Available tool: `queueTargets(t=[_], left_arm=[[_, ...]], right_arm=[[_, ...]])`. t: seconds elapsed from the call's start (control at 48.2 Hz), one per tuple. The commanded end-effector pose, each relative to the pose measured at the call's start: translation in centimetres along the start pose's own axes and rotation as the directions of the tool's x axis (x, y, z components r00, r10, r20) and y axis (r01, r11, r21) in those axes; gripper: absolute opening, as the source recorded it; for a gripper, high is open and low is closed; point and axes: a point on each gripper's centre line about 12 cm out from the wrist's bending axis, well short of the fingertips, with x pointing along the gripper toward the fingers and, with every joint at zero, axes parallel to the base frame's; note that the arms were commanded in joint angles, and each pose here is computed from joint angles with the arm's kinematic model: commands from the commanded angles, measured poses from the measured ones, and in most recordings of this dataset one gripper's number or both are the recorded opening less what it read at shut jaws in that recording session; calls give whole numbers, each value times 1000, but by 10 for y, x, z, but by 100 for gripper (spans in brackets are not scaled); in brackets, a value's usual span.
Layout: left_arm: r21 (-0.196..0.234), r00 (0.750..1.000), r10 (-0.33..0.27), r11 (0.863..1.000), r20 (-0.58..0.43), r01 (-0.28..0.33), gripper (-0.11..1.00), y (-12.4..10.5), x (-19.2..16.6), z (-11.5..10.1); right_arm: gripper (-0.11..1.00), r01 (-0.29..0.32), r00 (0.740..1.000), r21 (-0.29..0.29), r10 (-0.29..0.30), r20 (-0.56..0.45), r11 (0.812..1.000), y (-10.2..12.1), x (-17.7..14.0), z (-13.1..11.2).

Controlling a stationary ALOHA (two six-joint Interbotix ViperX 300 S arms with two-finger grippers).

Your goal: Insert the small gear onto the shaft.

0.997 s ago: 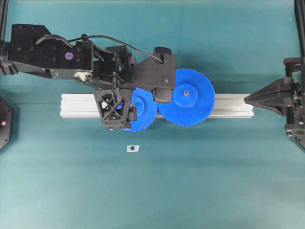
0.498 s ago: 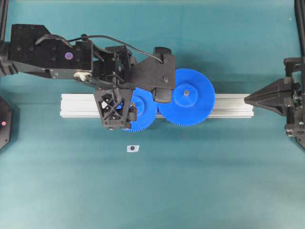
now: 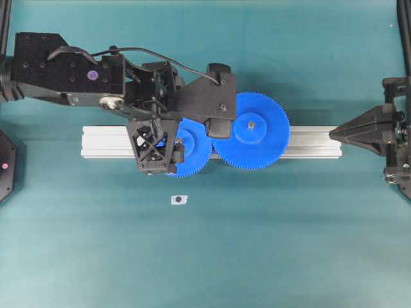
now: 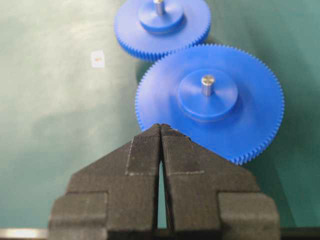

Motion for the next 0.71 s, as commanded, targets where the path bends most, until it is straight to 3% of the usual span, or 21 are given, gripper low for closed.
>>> queueTargets(t=[0.0,0.685], left_arm=[[4,998,6,1000,60,-6,84,0,-20,7],[5,998,6,1000,57,-6,84,0,-19,7]], right_arm=[[2,1,1000,13,-1,11,1000,0,0,4],[2,0,1000,13,0,16,1000,0,-1,2]])
